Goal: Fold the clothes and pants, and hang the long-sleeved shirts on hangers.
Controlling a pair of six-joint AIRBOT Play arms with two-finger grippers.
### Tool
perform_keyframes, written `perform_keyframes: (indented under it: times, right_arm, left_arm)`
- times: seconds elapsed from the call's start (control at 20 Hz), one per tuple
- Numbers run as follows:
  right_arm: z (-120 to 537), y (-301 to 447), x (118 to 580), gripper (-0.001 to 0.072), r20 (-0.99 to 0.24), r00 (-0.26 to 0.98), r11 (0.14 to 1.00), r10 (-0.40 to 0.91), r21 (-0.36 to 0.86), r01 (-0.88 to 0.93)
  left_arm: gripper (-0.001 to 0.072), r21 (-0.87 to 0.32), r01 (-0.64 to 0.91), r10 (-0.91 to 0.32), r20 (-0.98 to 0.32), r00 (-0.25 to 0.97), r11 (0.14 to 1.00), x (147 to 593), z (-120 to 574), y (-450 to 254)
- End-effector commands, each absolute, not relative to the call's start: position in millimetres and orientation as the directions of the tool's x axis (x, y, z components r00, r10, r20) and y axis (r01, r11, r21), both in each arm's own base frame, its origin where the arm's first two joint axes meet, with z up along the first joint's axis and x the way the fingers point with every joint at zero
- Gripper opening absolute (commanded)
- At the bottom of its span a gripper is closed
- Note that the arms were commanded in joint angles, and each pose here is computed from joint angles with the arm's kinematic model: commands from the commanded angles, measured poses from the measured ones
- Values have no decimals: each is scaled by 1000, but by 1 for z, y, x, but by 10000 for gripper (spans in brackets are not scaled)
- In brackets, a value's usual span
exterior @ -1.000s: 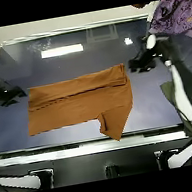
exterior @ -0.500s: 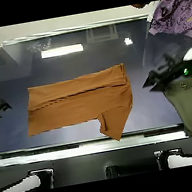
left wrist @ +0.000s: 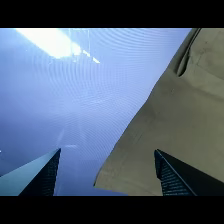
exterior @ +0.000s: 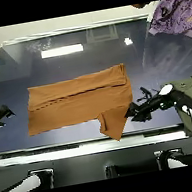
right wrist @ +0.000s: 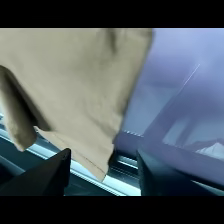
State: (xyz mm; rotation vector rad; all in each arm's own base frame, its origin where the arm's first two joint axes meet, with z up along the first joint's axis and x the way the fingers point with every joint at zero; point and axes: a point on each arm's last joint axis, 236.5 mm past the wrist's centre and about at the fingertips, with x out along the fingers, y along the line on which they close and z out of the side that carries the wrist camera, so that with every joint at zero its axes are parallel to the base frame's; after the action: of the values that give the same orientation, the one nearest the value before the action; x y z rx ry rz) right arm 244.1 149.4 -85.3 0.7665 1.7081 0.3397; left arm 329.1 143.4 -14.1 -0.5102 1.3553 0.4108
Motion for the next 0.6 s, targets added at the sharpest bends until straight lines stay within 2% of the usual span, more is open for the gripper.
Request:
perform_keyframes:
  times: [0.0, 0.15, 0.2, 0.35, 0.45, 0.55]
  right_arm:
    - [-98, 171, 238, 476, -760, -102, 746, 642, 589, 311]
    - [-108, 184, 235, 475, -752, -124, 744, 647, 587, 320]
    - [-110, 189, 235, 422, -748, -129, 741, 651, 588, 326]
    - [-112, 189, 241, 26, -754, -101, 738, 649, 591, 327]
    - [-110, 189, 244, 28, -757, -88, 738, 648, 594, 320]
    - [-105, 189, 246, 28, -757, -77, 738, 649, 600, 309]
  left_arm:
    - [710, -109, -561, -6, -983, 183, 821, 331, -14, 145]
    - [709, -110, -560, 3, -981, 196, 821, 334, -14, 147]
    - [709, -110, -560, 2, -981, 196, 821, 334, -14, 147]
    - [697, -105, -557, -14, -986, 166, 823, 325, -17, 144]
    - [697, -141, -569, -48, -983, 175, 810, 311, -24, 148]
    - [697, -299, -576, -208, -953, 220, 761, 293, -37, 136]
